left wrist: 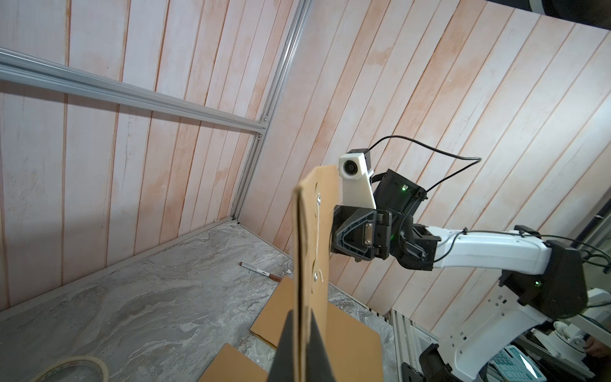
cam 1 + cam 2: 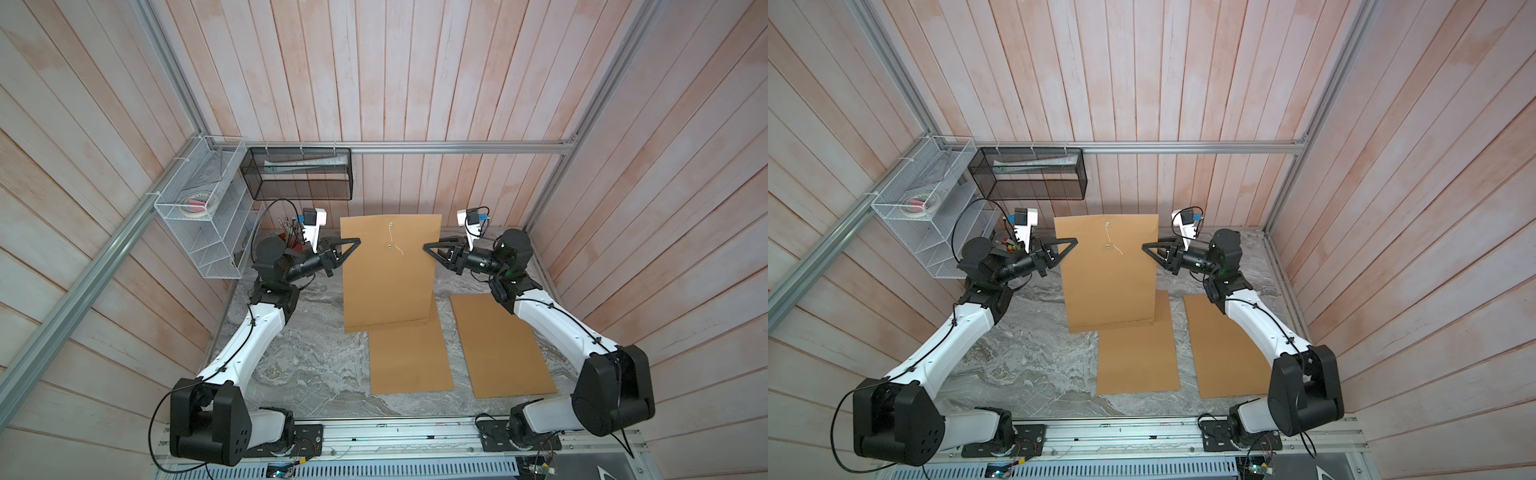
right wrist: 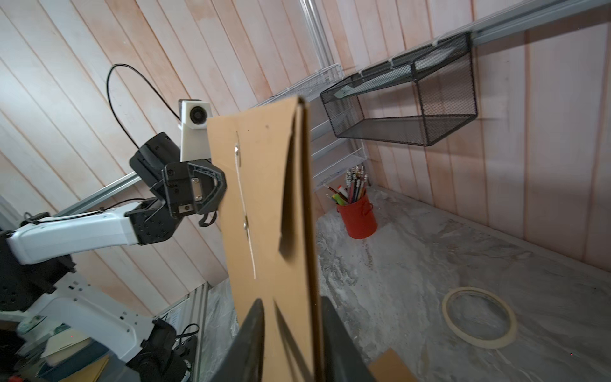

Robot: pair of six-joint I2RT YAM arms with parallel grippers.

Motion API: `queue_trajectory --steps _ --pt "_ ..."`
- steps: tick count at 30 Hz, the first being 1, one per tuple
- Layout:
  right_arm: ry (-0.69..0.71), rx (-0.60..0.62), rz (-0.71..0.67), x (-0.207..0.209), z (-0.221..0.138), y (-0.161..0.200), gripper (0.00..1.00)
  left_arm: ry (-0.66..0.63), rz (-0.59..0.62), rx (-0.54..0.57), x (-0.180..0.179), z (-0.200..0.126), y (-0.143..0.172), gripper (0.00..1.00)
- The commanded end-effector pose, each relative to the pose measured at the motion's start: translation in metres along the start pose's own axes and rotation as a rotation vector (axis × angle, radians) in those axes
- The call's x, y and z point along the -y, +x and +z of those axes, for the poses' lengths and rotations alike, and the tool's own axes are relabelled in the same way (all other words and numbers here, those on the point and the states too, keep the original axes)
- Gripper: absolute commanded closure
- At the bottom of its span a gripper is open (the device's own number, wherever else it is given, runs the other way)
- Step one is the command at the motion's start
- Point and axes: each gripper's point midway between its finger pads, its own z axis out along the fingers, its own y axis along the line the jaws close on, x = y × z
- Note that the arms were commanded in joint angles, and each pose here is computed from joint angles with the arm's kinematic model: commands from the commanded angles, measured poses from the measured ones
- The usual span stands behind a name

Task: Open the file bag
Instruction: Pick up the file bag from the center of the board.

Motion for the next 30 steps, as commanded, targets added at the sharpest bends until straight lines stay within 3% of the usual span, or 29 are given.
queue_trajectory --steps 1,6,12,18,24,30 --pt "0.209 0.02 -0.036 0.022 -0.014 -0.002 0.69 -0.065 0.058 0.026 0.002 -0.004 -0.018 1.0" --pt "0.385 0.013 -0.109 0.028 -0.024 -0.004 0.68 -0.091 0.057 0.014 0.001 -0.005 -0.02 1.0" --pt "0.496 -0.018 -0.233 0.013 -0.006 -0.006 0.71 -0.103 0.042 -0.002 0.002 -0.005 -0.021 1.0" --pt "0.499 -0.056 -0.338 -0.001 0.034 -0.001 0.77 -0.099 0.033 -0.025 0.009 -0.002 -0.017 1.0" --pt "0.458 -0.108 -0.381 -0.006 0.064 0.012 0.78 -0.095 0.037 -0.044 0.017 0.0 -0.014 1.0" --pt "0.454 -0.133 -0.392 -0.006 0.072 0.019 0.75 -0.084 0.047 -0.046 0.023 0.001 -0.014 1.0"
